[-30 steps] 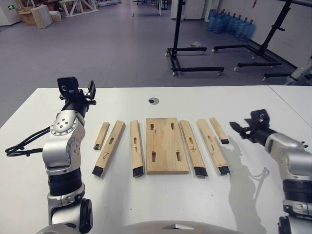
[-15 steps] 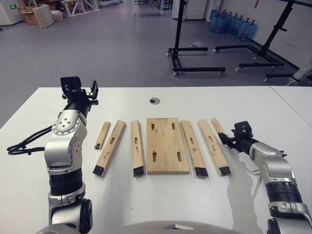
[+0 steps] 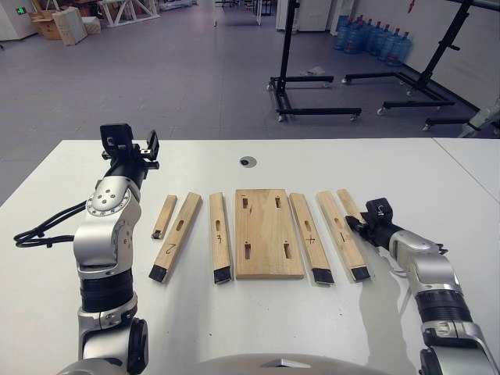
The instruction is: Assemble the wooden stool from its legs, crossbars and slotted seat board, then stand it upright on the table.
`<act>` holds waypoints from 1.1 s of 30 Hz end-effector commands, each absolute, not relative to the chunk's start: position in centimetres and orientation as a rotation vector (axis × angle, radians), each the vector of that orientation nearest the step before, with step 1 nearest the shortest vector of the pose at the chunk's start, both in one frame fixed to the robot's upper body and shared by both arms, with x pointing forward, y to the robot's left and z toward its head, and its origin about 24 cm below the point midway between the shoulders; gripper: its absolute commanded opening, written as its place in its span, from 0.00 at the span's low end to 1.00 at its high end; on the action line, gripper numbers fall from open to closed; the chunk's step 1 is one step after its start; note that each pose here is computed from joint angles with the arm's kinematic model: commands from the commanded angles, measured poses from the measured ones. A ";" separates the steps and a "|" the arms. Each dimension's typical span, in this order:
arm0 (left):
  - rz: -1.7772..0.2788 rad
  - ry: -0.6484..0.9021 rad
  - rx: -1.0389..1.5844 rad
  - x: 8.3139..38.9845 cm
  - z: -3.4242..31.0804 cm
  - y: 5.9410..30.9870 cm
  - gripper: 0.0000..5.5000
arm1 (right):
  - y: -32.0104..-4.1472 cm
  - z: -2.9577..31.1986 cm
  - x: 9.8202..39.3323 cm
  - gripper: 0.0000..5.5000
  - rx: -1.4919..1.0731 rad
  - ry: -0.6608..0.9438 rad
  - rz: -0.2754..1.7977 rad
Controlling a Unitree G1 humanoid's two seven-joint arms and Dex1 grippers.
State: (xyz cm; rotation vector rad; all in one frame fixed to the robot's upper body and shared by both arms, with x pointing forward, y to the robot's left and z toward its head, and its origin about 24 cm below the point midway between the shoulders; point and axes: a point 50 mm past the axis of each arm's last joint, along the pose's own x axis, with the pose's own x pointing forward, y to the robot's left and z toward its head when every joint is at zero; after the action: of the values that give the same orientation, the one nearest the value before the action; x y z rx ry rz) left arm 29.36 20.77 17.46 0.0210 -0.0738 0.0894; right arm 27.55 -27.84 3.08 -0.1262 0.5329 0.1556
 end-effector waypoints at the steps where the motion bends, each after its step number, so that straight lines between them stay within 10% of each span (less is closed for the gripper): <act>1: 0.089 -0.077 0.031 29.6 17.8 20.6 0.49 | -27.9 2.4 27.3 0.26 -0.112 0.572 0.146; 11: -0.169 -0.021 -0.378 29.0 18.5 20.3 0.49 | -30.8 8.6 29.2 0.23 -0.177 0.276 -0.001; 15: -0.600 -0.050 -0.683 28.4 20.9 16.2 0.49 | -23.8 15.9 31.4 0.23 -0.148 -0.061 0.249; 20: -0.822 0.036 -0.838 27.5 20.1 12.6 0.49 | -14.6 16.6 30.3 0.23 -0.120 -0.135 0.589; 33: -0.749 0.124 -0.893 28.2 18.2 12.2 0.49 | -10.8 17.9 28.6 0.23 -0.078 -0.223 0.728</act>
State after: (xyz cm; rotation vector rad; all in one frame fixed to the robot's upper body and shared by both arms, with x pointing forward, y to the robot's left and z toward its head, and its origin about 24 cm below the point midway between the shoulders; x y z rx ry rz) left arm 28.02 12.04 18.42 -0.8983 0.1105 -0.7697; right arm 29.11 -11.53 17.84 -0.0809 -0.2206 0.6805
